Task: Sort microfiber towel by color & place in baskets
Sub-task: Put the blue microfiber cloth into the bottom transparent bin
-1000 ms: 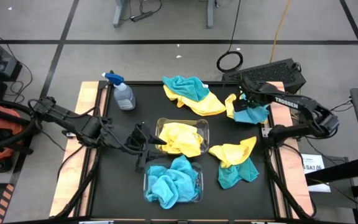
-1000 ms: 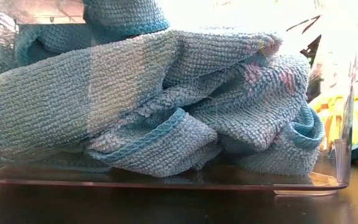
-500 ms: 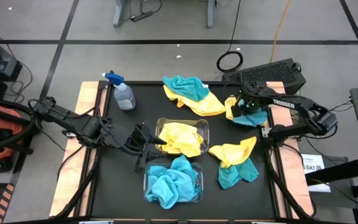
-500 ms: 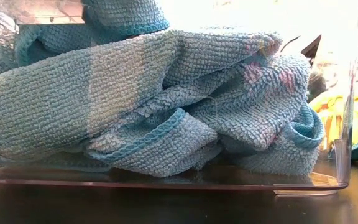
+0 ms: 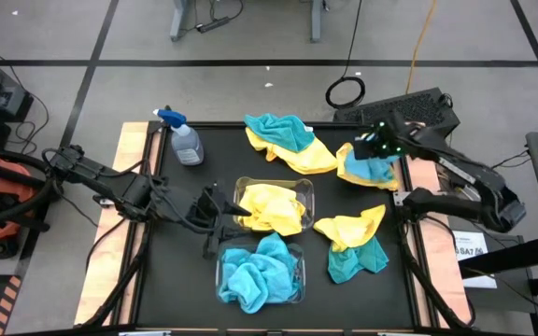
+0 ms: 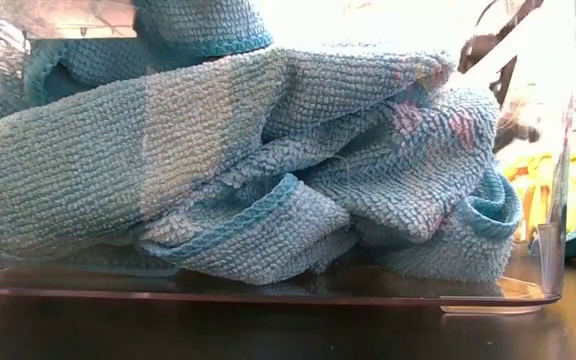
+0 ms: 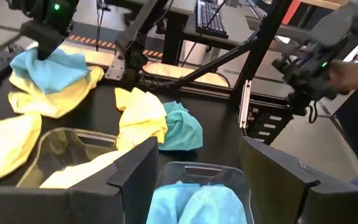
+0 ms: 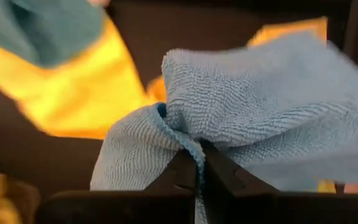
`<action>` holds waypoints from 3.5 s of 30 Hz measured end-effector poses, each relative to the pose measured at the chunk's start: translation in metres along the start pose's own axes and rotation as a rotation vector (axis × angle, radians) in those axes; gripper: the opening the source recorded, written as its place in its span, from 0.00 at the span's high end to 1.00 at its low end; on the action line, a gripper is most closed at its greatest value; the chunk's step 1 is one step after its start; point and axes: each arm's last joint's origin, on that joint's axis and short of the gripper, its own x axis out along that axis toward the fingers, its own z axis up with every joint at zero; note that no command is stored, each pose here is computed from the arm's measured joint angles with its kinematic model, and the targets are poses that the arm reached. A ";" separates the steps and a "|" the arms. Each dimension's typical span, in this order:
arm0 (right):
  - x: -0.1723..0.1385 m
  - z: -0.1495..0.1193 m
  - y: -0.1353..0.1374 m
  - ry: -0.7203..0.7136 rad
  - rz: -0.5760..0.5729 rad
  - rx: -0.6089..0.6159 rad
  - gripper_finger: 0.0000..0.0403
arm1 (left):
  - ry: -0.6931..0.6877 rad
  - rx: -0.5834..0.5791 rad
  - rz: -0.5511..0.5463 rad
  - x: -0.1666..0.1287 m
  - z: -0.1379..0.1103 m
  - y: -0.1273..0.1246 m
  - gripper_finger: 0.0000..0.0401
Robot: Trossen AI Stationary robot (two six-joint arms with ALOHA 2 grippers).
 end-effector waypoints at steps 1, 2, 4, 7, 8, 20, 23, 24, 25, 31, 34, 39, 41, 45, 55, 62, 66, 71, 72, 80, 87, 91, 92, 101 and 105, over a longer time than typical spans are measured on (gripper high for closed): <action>-0.009 0.002 0.002 -0.025 0.027 -0.003 1.00 | -0.008 0.005 0.000 0.000 0.001 0.000 0.42; -0.018 0.004 0.005 -0.051 0.058 -0.008 1.00 | -0.015 0.009 0.003 0.000 0.001 0.000 0.42; -0.037 0.008 0.010 -0.100 0.132 -0.021 1.00 | -0.024 0.021 0.028 0.000 0.002 0.002 0.42; -0.064 0.013 0.019 -0.160 0.251 -0.052 1.00 | -0.050 0.011 0.068 0.002 0.006 0.008 0.42; -0.073 0.014 0.023 -0.178 0.292 -0.066 1.00 | -0.059 0.006 0.084 0.002 0.007 0.010 0.42; -0.155 0.014 0.066 -0.273 0.818 -0.312 1.00 | -0.136 -0.010 0.180 0.006 0.020 0.035 0.42; -0.162 0.009 0.076 -0.268 0.917 -0.366 1.00 | -0.161 -0.015 0.189 0.006 0.023 0.038 0.37; -0.164 0.007 0.080 -0.268 0.943 -0.382 1.00 | -0.171 -0.019 0.192 0.006 0.025 0.040 0.34; -0.164 0.006 0.083 -0.262 0.964 -0.398 1.00 | -0.180 -0.023 0.195 0.006 0.026 0.041 0.31; -0.162 -0.005 0.114 -0.222 1.084 -0.508 1.00 | -0.233 -0.066 0.165 0.006 0.034 0.050 0.09; -0.159 -0.011 0.133 -0.213 1.146 -0.563 1.00 | -0.239 -0.100 0.151 0.009 0.036 0.056 0.02; -0.152 -0.023 0.164 -0.209 1.231 -0.649 1.00 | -0.263 -0.124 0.118 0.020 0.038 0.062 0.02; -0.147 -0.028 0.174 -0.202 1.246 -0.684 1.00 | -0.268 -0.141 0.096 0.026 0.039 0.064 0.02; -0.138 -0.038 0.192 -0.188 1.265 -0.735 1.00 | -0.266 -0.175 0.055 0.042 0.037 0.068 0.02; -0.132 -0.051 0.208 -0.255 1.235 -0.771 1.00 | -0.216 -0.268 -0.174 0.082 0.027 0.067 0.02; -0.132 -0.050 0.208 -0.300 1.190 -0.764 1.00 | -0.166 -0.344 -0.183 0.102 0.015 0.069 0.05; -0.132 -0.050 0.208 -0.306 1.188 -0.771 1.00 | -0.173 -0.351 -0.158 0.106 0.013 0.071 0.17; -0.132 -0.050 0.208 -0.306 1.189 -0.772 1.00 | -0.197 -0.319 -0.125 0.105 0.015 0.071 0.47; -0.131 -0.050 0.207 -0.300 1.187 -0.775 1.00 | -0.198 -0.309 -0.121 0.105 0.015 0.072 0.55; -0.127 -0.058 0.204 -0.186 1.165 -0.797 0.98 | -0.178 -0.252 -0.199 0.104 0.014 0.062 0.95; -0.125 -0.074 0.199 -0.078 1.110 -0.856 0.80 | -0.068 -0.233 -0.365 0.083 0.010 0.032 0.96; -0.125 -0.082 0.196 -0.028 1.085 -0.895 0.65 | -0.013 -0.241 -0.435 0.073 0.006 0.012 0.96; -0.125 -0.084 0.195 -0.021 1.081 -0.909 0.61 | -0.007 -0.238 -0.451 0.069 0.005 0.007 0.97; -0.128 -0.094 0.191 0.024 1.074 -0.956 0.45 | 0.085 -0.230 -0.451 0.064 -0.017 -0.034 0.97; -0.129 -0.099 0.189 0.057 1.063 -0.977 0.45 | 0.220 -0.204 -0.318 0.072 -0.042 -0.039 0.97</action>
